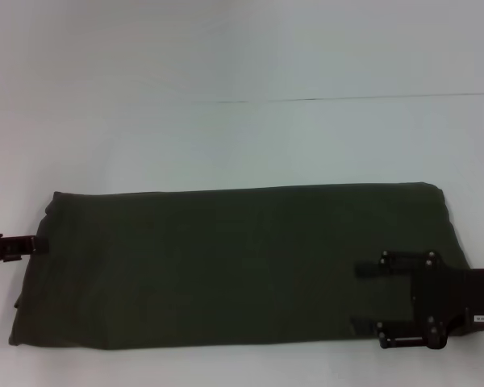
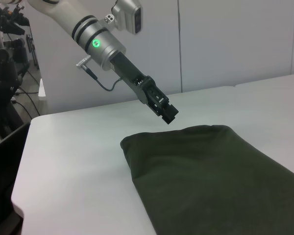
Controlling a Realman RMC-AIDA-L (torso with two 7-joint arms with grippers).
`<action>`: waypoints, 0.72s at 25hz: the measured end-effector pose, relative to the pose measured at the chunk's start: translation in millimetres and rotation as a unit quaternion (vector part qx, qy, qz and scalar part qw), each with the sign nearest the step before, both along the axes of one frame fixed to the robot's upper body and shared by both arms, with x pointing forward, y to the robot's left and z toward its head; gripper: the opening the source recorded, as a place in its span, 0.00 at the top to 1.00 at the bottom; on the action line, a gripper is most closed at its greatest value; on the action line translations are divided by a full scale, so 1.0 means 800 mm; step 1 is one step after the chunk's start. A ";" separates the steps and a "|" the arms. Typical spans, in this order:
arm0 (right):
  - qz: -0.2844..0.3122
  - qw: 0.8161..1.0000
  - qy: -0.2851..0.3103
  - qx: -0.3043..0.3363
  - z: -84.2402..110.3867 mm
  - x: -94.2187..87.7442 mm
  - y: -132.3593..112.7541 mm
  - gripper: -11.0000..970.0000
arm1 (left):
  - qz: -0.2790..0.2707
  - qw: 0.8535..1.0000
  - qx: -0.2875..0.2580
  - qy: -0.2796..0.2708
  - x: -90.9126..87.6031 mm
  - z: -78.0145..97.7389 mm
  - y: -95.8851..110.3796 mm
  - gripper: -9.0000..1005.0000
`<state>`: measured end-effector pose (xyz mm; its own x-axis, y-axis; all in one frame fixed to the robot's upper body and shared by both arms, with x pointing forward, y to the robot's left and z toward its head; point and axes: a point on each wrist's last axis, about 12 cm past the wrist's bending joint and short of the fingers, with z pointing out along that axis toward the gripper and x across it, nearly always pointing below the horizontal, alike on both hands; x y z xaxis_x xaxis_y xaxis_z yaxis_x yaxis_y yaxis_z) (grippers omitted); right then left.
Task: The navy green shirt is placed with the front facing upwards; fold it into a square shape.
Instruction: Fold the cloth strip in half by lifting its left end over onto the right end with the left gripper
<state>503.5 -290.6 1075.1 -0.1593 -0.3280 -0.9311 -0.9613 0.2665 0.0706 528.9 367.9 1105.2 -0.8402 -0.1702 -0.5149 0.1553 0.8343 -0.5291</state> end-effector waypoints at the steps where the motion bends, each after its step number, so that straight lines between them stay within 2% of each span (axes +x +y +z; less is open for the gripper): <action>1: 0.001 1.000 0.000 -0.001 0.000 0.001 0.001 0.18 | 0.003 1.000 0.001 0.001 0.000 -0.001 0.001 0.39; 4: 0.002 1.000 0.000 -0.002 -0.001 0.002 0.004 0.18 | 0.018 1.000 0.002 0.006 -0.001 -0.003 0.004 0.39; 15: -0.003 1.000 0.005 -0.003 -0.004 0.009 0.012 0.19 | 0.017 0.999 0.018 0.026 0.003 -0.015 0.003 0.11; 18: -0.001 1.000 0.008 -0.002 -0.005 0.010 0.015 0.19 | 0.012 0.999 0.025 0.027 0.007 -0.018 -0.001 0.11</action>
<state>511.6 -278.4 1070.8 -0.1740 -0.3319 -0.9271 -0.9596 0.2684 0.0841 534.6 367.3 1091.0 -0.8626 -0.1662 -0.4779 0.1077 0.8625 -0.4944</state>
